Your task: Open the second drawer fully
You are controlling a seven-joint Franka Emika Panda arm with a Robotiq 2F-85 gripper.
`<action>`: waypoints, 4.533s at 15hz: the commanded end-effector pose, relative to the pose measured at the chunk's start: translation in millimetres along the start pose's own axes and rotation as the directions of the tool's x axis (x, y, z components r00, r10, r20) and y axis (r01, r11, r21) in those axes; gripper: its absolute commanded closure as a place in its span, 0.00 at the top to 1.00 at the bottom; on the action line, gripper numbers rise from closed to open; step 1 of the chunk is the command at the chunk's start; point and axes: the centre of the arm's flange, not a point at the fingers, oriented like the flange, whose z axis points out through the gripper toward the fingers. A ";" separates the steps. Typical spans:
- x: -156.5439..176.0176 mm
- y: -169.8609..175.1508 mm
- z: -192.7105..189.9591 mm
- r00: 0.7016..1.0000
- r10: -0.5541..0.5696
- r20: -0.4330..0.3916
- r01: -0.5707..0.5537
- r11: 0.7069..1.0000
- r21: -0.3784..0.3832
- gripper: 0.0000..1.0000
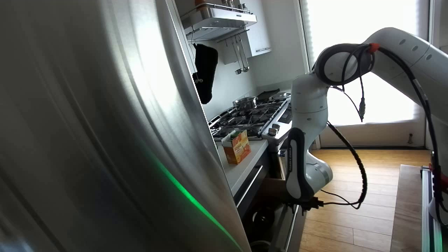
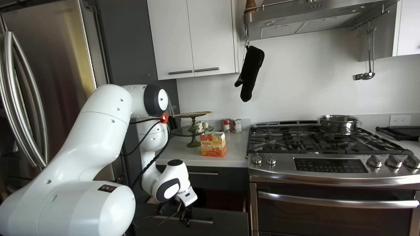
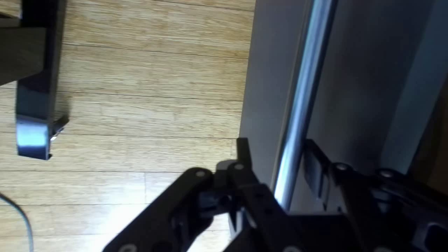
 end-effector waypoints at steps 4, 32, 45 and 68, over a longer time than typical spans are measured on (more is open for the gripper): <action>-53.4 90.3 -63.7 0.999 -0.046 0.018 0.047 0.991 -0.127 0.95; -36.8 32.5 -121.7 0.834 -0.549 0.042 0.544 0.833 0.100 1.00; -34.5 76.1 -41.2 0.508 -0.822 0.257 0.856 0.515 -0.044 1.00; -34.4 80.0 -24.2 0.280 -0.748 0.602 0.960 0.220 -0.172 1.00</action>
